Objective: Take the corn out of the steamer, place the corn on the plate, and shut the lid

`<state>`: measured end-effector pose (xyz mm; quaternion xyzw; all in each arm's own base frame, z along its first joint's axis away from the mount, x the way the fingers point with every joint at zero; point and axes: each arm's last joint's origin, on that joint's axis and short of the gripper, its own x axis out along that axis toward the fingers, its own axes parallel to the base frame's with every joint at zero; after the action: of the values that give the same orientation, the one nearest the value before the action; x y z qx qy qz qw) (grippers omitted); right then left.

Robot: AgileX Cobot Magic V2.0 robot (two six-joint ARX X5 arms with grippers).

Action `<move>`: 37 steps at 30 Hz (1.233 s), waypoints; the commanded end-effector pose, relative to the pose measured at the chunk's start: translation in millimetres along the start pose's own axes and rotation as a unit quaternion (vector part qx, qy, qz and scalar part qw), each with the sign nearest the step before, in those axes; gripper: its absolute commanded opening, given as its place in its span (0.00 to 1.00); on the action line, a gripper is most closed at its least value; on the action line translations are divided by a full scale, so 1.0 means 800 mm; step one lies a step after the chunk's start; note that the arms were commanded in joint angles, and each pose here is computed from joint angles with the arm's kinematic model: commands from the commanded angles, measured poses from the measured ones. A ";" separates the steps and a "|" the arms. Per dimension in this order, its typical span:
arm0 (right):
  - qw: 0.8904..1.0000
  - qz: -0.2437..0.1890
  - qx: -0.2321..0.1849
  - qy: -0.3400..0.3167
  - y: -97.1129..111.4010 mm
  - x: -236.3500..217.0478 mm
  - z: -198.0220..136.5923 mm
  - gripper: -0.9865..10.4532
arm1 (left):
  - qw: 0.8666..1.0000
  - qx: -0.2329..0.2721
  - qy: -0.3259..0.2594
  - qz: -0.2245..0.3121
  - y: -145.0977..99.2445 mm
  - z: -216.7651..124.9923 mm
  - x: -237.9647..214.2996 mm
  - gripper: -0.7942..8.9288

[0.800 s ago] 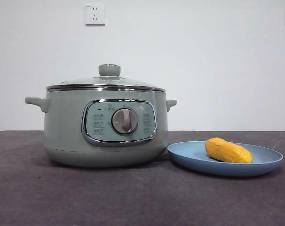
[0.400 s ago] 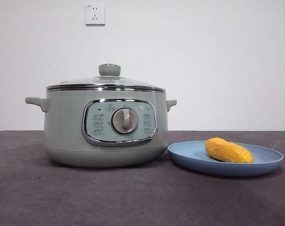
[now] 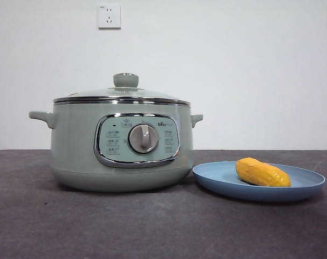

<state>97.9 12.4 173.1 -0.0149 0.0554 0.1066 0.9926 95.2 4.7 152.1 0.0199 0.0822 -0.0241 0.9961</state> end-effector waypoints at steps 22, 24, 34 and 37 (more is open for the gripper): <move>0.999 -0.012 0.037 0.028 0.000 0.000 -0.031 0.09 | 1.000 -0.005 0.003 0.002 0.000 -0.005 0.001 0.08; 0.999 -0.012 0.037 0.027 0.000 0.000 -0.031 0.09 | 1.000 -0.005 0.003 0.001 0.000 -0.005 0.001 0.08; 0.999 -0.012 0.037 0.028 0.000 0.000 -0.031 0.09 | 1.000 -0.005 0.003 0.001 0.000 -0.005 0.001 0.08; 0.999 -0.012 0.037 0.027 0.000 0.000 -0.031 0.09 | 1.000 -0.005 0.003 0.001 0.000 -0.005 0.001 0.08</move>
<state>95.1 11.5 152.8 0.0139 0.0763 0.0941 0.9925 95.2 4.7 152.1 0.0197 0.0822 -0.0241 0.9961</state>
